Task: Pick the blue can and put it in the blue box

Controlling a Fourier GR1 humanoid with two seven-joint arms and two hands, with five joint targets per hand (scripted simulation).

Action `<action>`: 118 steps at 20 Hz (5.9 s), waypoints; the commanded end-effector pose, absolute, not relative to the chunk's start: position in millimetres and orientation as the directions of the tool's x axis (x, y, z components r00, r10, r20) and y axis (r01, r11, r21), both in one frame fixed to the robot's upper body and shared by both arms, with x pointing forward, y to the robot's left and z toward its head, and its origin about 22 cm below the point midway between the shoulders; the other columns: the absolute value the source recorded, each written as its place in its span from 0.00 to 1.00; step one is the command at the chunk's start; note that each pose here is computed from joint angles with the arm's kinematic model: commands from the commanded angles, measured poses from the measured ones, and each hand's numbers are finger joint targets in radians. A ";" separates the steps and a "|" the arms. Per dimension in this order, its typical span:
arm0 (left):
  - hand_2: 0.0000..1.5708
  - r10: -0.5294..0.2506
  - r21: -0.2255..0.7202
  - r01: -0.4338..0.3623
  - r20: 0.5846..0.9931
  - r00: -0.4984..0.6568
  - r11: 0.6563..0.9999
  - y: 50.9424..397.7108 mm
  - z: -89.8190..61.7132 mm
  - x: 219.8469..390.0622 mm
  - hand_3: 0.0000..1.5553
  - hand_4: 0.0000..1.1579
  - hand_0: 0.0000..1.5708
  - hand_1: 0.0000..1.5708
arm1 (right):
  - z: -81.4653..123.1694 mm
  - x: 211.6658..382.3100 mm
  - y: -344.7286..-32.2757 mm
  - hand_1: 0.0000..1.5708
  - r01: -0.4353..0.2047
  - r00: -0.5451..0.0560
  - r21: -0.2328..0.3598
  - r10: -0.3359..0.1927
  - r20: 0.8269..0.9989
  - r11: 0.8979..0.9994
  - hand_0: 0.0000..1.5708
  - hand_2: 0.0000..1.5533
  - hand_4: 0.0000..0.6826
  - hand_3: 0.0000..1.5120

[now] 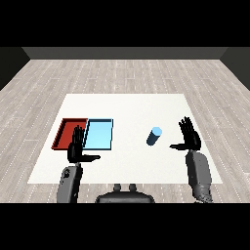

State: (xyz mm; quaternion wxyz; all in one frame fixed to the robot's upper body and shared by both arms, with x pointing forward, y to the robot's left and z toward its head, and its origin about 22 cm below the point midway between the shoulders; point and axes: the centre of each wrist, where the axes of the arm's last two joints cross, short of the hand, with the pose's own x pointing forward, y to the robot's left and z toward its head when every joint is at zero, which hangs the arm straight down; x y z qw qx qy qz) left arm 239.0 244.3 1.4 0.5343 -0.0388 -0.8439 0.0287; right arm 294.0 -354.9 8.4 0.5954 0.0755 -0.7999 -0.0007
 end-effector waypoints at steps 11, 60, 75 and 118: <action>0.00 0.099 -0.094 0.032 0.906 -0.412 0.995 243.5 -5.4 242.7 0.00 0.00 0.00 0.00 | -23.8 319.2 -328.9 0.00 -0.112 -0.173 0.176 -0.193 0.966 0.978 0.00 0.00 0.00 0.00; 0.00 0.106 -0.113 0.012 0.890 -0.443 0.994 259.9 9.8 247.1 0.00 0.00 0.00 0.00 | -73.5 339.2 -249.0 0.00 -0.168 -0.013 0.262 -0.268 0.963 0.950 0.00 0.00 0.00 0.00; 0.00 0.119 -0.132 0.003 0.879 -0.461 0.991 238.5 -1.6 253.1 0.00 0.00 0.00 0.00 | -71.4 348.8 -244.0 0.00 -0.122 -0.026 0.221 -0.226 0.974 0.968 0.00 0.24 0.00 0.00; 0.00 0.161 -0.101 0.234 0.953 -0.258 0.967 159.3 8.7 284.7 0.00 0.00 0.00 0.00 | 35.8 341.5 -125.9 0.91 -0.240 -0.310 0.035 -0.111 0.944 0.970 0.91 0.92 0.95 0.93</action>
